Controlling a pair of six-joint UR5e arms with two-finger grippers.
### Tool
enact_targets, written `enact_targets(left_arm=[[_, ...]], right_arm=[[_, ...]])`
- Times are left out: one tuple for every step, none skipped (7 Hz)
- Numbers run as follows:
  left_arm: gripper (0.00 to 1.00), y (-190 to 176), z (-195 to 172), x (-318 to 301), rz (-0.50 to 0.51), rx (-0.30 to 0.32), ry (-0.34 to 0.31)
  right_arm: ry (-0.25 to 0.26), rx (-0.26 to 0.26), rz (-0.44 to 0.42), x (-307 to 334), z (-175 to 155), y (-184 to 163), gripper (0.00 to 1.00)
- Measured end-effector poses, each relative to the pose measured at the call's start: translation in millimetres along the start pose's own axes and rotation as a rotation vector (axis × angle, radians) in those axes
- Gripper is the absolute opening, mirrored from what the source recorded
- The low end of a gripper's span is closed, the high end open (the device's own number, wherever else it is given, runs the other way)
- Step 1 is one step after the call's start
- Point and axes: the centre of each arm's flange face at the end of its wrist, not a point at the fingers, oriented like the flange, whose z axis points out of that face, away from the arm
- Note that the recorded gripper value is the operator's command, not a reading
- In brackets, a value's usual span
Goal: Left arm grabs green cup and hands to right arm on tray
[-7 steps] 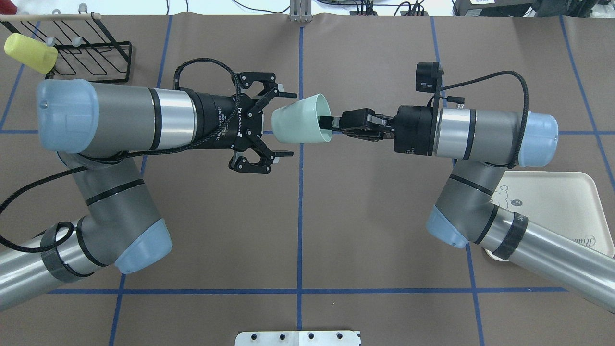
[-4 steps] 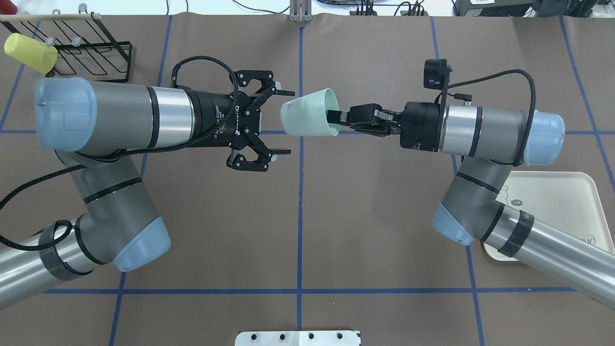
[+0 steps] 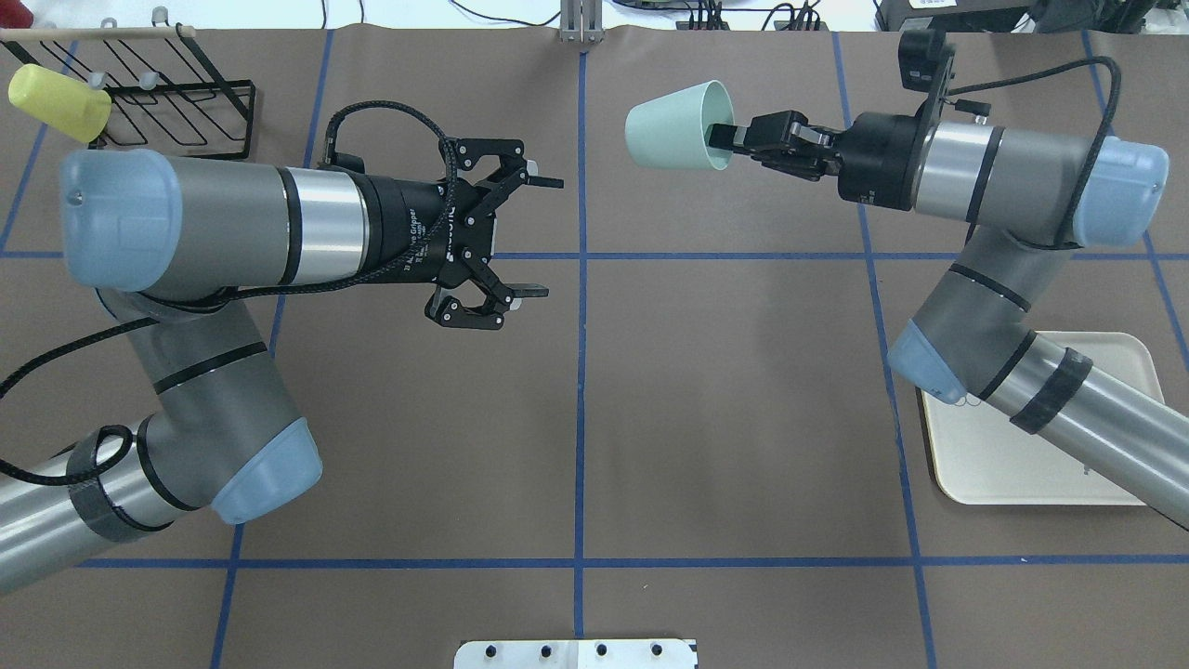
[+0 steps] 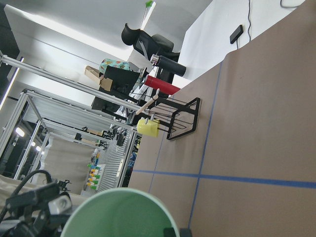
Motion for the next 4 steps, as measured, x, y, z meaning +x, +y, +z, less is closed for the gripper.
enact_targets(left_arm=[[1.0, 0, -2, 2, 0.087, 0.001, 0.005], [1.0, -1, -6, 6, 0.208, 0.005, 0.014], [1.0, -2, -10, 11, 0.345, 0.013, 0.023], [1.0, -8, -15, 19, 0.46, 0.035, 0.031]], right_arm=[[0.089, 0.013, -0.075, 11, -13, -15, 0.0], [0.187, 0.0, -0.157, 23, -29, -25, 0.0], [0.279, -0.034, -0.218, 35, -48, -34, 0.0], [0.359, -0.072, -0.266, 47, -68, -40, 0.0]])
